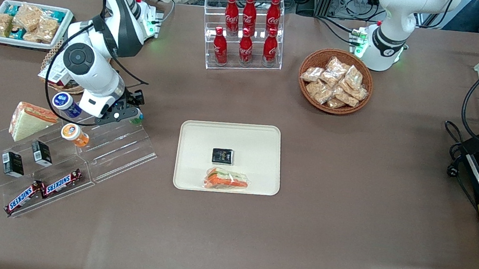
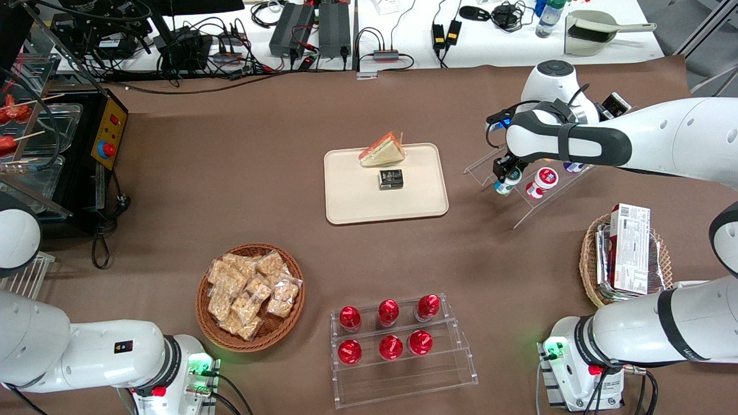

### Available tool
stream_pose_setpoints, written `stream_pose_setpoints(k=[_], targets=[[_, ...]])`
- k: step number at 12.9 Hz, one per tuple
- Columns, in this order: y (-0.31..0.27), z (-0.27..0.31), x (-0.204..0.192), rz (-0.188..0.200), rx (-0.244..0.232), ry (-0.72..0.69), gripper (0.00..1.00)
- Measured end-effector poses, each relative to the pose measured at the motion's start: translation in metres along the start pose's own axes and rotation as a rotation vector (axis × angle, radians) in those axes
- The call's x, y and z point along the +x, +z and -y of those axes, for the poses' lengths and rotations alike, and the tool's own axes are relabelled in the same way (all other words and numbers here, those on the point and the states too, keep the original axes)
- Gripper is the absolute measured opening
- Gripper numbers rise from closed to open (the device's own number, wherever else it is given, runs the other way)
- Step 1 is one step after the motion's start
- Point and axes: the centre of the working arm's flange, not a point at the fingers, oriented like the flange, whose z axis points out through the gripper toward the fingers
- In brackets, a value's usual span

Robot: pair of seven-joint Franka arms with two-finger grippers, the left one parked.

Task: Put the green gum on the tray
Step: 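Close the right gripper on the green gum bottle's cap and lift, then carry the green gum bottle over to the cream tray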

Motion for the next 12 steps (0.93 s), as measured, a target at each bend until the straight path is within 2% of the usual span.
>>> stream_pose_setpoints(k=[5,8,10,12], targets=[[-0.014,-0.001,0.003,-0.010,-0.004,0.003,0.59],[-0.072,-0.002,0.012,0.013,-0.009,0.004,0.59],[-0.111,-0.001,0.016,0.006,-0.009,0.010,0.59],[-0.121,0.005,0.020,-0.002,0.006,0.049,0.59]])
